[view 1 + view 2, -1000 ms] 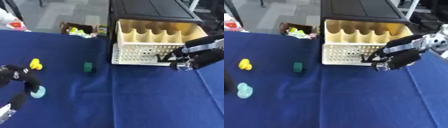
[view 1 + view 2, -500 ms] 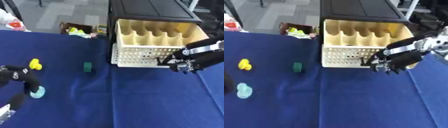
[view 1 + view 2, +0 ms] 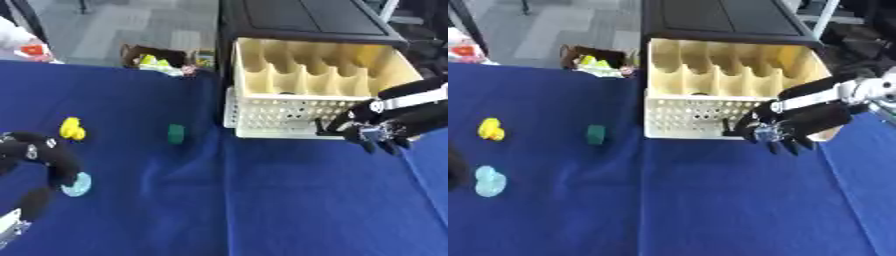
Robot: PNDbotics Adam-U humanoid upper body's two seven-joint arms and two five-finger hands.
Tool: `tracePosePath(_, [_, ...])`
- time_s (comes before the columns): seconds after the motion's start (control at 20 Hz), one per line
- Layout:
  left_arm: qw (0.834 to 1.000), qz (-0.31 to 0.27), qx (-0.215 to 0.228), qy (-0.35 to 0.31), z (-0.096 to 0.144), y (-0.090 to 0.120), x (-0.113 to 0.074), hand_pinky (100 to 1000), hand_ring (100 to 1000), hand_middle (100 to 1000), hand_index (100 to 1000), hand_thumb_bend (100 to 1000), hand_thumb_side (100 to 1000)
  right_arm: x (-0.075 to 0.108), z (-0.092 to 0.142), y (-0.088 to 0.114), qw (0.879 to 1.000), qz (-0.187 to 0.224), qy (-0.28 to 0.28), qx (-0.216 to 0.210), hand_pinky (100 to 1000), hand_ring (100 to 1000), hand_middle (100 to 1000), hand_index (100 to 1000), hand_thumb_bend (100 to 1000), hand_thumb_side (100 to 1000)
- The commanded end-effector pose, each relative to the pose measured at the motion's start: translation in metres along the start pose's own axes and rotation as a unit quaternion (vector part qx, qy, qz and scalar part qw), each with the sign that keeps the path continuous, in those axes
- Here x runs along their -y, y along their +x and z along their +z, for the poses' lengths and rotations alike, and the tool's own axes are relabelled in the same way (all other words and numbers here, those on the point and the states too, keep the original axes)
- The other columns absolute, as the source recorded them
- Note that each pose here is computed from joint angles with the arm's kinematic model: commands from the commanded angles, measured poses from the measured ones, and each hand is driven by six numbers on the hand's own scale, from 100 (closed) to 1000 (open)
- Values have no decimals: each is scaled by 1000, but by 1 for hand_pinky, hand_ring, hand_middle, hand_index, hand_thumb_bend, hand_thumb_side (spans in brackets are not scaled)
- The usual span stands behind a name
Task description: Pick up objects from table and place into drawer.
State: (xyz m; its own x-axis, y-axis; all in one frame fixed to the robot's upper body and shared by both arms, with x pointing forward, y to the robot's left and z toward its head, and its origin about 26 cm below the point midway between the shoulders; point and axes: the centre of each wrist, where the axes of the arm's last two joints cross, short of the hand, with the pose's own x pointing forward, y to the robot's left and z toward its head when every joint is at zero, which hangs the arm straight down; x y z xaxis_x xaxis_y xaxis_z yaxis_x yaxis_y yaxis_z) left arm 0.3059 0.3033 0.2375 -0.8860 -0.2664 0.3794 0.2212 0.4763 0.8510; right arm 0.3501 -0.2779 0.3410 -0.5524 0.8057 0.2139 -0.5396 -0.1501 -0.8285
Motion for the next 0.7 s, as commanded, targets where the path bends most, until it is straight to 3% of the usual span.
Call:
tracePosePath(0.05, [1000,-17,5,-6,-2,5,-8,384,519,533,732,100,557,4,9,2,1000,-3,-3,-6,272,399,472,977,100,1000])
tracePosePath(0.25, [1000,-18,5,-7,-2,5,-8,385,519,534,732,100,560,4,7,0,999,-34,4,-1,266,396,466,973,100,1000])
tracePosePath(0.7, [1000,-19,6,-10,-2,5,-8,385,520,535,732,100,556,7,14,5,999,-40,-7,-2,268,391,460,964,100,1000])
